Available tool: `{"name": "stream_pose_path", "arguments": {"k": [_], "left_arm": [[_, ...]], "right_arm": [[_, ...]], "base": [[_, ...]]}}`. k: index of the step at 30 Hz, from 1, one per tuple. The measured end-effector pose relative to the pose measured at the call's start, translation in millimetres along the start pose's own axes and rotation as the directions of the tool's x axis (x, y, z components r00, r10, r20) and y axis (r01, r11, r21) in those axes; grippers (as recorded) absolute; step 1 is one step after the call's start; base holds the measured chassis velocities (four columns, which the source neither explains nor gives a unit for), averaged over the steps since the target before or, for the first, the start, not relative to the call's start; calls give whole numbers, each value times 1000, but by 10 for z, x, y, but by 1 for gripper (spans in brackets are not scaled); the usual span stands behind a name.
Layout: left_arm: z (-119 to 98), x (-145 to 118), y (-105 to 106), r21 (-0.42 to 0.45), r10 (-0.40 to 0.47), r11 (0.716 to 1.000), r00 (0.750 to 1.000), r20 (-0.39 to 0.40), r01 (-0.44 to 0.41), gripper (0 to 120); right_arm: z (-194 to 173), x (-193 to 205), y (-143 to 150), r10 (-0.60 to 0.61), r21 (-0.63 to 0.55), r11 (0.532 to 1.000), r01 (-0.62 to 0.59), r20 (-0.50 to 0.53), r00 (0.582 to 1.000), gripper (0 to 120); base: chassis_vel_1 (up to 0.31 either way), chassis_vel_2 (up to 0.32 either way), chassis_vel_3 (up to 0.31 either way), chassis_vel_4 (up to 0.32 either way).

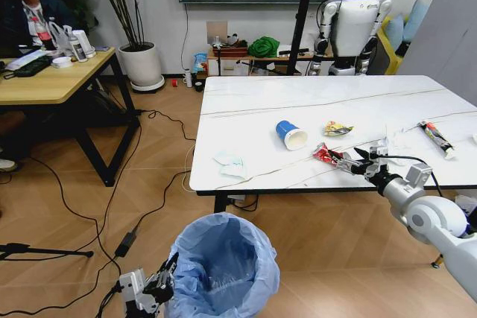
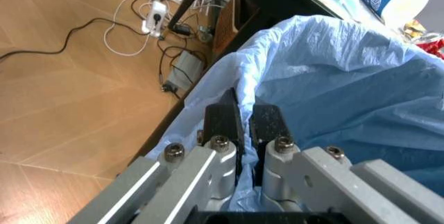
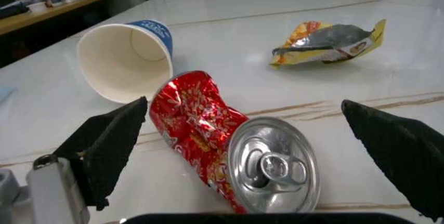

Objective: Pick up the trash bin and place the trash from the table into it.

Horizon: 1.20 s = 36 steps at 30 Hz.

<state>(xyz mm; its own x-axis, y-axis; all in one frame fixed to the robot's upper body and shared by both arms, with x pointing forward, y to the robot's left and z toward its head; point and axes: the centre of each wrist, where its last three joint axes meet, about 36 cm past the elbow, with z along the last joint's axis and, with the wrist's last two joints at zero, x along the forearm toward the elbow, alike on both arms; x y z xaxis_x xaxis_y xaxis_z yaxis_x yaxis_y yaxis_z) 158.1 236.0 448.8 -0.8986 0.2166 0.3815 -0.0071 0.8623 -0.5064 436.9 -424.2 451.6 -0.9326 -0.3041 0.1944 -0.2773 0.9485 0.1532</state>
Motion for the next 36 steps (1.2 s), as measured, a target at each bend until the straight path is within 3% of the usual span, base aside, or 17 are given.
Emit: {"name": "stream_pose_path", "arguments": {"k": [10, 12, 13, 17, 19, 23, 36], "left_arm": [[6, -11, 7, 7, -2, 1000, 1000, 4, 2, 0], [5, -12, 8, 9, -2, 1000, 1000, 4, 2, 0], [4, -15, 11, 10, -3, 1000, 1000, 4, 3, 0], [3, -22, 25, 11, -4, 1000, 1000, 4, 4, 0], [6, -34, 35, 12, -5, 1000, 1000, 4, 5, 0], [4, -40, 40, 13, -4, 1000, 1000, 4, 4, 0], [-22, -62, 45, 9, -9, 1000, 1000, 3, 9, 0]], "right_arm": [[121, -37, -117, 21, -6, 1000, -21, -37, 999, 96], [130, -41, -123, 21, -9, 1000, -21, -39, 999, 91], [140, -46, -134, 22, -12, 1000, -23, -40, 999, 82], [154, -46, -151, 25, -15, 1000, -26, -43, 999, 72], [161, -46, -156, 26, -16, 1000, -27, -44, 999, 61], [159, -48, -156, 26, -17, 999, -27, -42, 999, 51], [15, 1, -130, 17, -2, 1000, -17, -13, 1000, 51]], "base": [[0, 0, 0, 0], [0, 0, 0, 0], [0, 0, 0, 0], [0, 0, 0, 0], [0, 0, 0, 0], [0, 0, 0, 0], [0, 0, 0, 0]]}}
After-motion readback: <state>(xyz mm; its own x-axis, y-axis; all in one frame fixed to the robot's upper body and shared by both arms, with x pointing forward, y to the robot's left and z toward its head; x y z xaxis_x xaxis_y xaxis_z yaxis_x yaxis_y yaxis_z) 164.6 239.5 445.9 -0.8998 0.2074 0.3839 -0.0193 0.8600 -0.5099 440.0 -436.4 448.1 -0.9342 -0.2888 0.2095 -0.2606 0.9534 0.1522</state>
